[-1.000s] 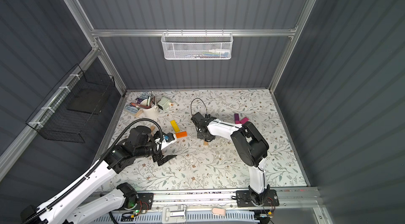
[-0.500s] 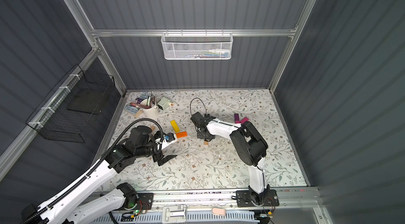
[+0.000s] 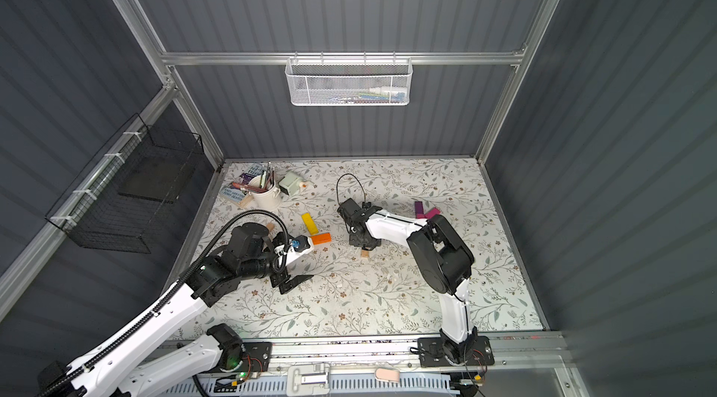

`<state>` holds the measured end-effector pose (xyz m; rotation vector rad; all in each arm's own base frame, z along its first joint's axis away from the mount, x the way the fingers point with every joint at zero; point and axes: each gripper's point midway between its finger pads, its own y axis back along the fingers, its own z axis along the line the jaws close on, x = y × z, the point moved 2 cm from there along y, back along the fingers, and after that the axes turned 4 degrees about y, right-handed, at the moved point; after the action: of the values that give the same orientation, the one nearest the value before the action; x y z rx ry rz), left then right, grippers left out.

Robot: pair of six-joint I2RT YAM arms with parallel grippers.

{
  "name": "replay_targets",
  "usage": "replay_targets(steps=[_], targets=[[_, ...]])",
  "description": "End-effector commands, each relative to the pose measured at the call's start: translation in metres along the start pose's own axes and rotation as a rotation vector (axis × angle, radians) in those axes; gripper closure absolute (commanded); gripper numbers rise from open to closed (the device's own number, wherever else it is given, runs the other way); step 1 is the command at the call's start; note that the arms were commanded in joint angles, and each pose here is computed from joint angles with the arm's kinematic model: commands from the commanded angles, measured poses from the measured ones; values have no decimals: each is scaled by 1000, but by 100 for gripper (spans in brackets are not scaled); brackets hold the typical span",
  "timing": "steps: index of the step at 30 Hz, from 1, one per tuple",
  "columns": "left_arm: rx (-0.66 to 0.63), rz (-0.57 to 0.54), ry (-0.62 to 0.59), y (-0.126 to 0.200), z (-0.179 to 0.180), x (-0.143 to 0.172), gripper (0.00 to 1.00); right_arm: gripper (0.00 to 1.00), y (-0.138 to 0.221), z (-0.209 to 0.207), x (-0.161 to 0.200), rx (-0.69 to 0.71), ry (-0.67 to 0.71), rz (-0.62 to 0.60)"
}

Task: Assemble the letter k with building blocks
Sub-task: Assemble the building block at the center of the board, then pick up the building block from the center of the board.

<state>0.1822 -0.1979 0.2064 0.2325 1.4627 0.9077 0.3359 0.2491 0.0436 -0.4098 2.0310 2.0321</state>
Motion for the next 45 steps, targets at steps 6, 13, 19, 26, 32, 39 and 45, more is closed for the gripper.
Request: replay_targets(steps=[6, 13, 19, 26, 32, 39, 45], targets=[[0, 13, -13, 1, -1, 3, 0, 67, -4, -1, 0, 22, 12, 9], [-8, 18, -8, 0, 0, 4, 0, 62, 3, -1, -2, 13, 8, 3], [-121, 40, 91, -4, 20, 5, 0, 56, 28, 2, -11, -40, -9, -33], [-448, 55, 466, -1, 76, 3, 7, 38, 105, -17, -31, -108, -53, -221], [-644, 128, 801, -17, 106, 19, 21, 9, 183, -47, -42, -194, -50, -483], [-748, 230, 1075, -62, 129, 43, 34, 1, 237, -63, -37, -330, -21, -685], [-782, 350, 1119, -102, 149, 55, 34, 1, 241, -67, -29, -355, -5, -713]])
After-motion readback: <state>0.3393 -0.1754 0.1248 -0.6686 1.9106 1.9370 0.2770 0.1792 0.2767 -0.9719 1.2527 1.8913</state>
